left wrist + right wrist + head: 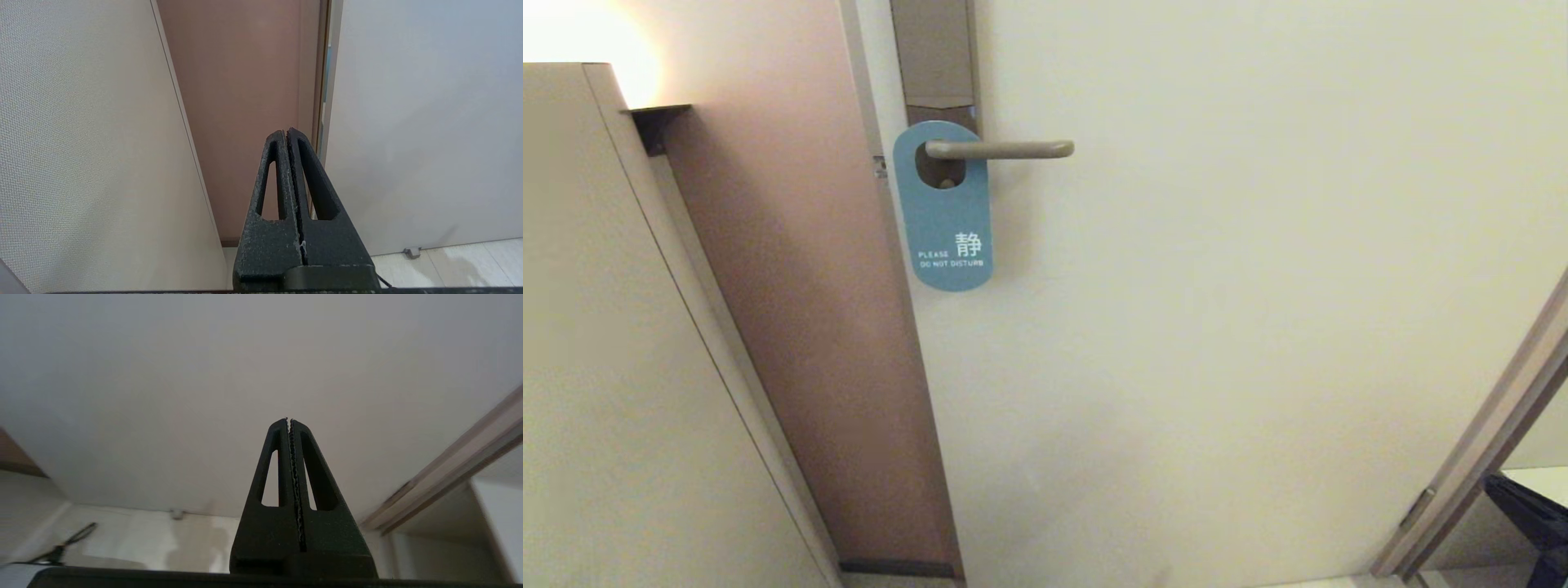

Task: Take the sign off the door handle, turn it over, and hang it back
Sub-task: Take down the sign

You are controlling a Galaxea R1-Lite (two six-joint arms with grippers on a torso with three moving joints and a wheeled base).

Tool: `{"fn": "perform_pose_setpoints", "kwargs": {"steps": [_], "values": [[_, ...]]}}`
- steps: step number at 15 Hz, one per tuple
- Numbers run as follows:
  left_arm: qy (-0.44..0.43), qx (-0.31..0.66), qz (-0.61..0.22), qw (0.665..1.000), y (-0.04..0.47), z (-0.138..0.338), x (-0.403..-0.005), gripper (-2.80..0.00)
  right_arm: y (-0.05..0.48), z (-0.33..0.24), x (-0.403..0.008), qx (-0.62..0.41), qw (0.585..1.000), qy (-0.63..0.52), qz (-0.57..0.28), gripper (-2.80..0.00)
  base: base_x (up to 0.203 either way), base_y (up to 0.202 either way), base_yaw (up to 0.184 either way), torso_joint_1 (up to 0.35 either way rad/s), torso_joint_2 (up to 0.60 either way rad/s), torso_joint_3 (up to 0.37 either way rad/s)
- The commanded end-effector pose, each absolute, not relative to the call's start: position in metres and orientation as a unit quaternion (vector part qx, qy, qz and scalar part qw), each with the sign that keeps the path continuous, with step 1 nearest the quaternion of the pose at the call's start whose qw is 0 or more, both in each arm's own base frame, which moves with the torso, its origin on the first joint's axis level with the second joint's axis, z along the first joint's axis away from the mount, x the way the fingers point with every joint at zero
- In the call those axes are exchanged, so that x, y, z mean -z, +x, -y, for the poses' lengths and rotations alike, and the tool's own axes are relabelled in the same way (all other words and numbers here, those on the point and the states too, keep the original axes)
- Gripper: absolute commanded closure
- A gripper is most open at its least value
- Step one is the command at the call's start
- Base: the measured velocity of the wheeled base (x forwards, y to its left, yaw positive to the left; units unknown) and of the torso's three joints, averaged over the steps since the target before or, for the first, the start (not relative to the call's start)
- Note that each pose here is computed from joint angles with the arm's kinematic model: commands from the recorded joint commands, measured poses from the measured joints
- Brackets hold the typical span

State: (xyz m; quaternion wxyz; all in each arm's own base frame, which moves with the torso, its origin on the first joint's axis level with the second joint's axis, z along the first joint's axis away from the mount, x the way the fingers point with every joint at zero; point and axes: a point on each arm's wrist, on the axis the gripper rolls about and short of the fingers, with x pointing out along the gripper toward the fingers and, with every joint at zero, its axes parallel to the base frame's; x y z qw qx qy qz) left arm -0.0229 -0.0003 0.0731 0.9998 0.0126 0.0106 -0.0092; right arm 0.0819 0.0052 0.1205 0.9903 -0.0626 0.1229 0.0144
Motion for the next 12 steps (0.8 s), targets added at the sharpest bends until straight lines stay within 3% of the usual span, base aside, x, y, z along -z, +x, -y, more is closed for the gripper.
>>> {"fn": "perform_pose_setpoints", "kwargs": {"steps": [1, 12], "values": [[0.013, 0.009, -0.011, 1.000, -0.023, 0.000, -0.073, 0.00, 0.071, -0.004, -0.122, -0.008, 0.993, -0.048, -0.104, 0.00, 0.000, 0.000, 0.000, 0.000, 0.00, 0.000], [0.013, 0.009, -0.011, 1.000, -0.023, 0.000, -0.073, 0.00, 0.008, 0.000, -0.093, -0.003, 0.995, -0.029, -0.099, 0.00, 0.000, 0.000, 0.000, 0.000, 0.00, 0.000]]}}
